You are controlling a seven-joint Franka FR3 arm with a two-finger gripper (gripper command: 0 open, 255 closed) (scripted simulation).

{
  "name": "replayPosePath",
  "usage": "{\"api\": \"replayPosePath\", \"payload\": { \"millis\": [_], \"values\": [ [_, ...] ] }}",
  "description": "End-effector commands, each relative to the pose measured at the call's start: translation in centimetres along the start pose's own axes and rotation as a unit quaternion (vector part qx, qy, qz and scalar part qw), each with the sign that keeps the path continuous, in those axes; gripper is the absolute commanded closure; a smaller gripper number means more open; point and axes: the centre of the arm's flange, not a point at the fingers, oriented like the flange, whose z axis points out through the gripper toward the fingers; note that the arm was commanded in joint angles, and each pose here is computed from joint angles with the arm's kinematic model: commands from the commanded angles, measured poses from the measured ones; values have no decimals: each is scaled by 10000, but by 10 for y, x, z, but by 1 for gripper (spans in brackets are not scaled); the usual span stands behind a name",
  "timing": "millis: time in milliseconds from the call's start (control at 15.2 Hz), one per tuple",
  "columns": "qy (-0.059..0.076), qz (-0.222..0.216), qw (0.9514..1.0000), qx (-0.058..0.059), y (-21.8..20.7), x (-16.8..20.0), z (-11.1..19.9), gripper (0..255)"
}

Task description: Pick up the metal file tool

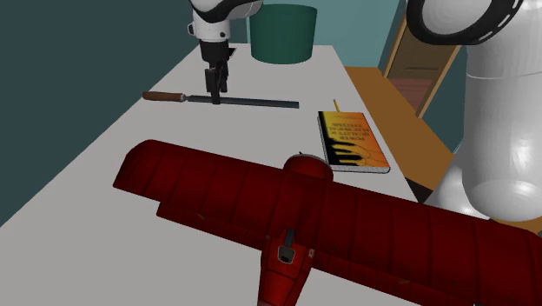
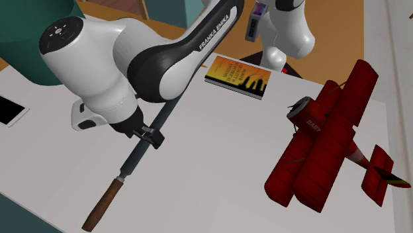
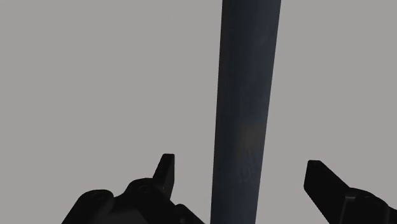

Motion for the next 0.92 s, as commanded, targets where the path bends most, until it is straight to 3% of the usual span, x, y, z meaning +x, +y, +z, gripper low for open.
{"api": "replayPosePath", "payload": {
  "millis": [0, 66, 660, 858],
  "values": [
    [3, -1, 10000, -1, 0, 0, 3, 0],
    [3, -1, 10000, -1, 0, 1, 3, 255],
    [3, -1, 10000, -1, 0, 0, 3, 255],
    [3, -1, 10000, -1, -1, 0, -12, 255]
  ]
}}
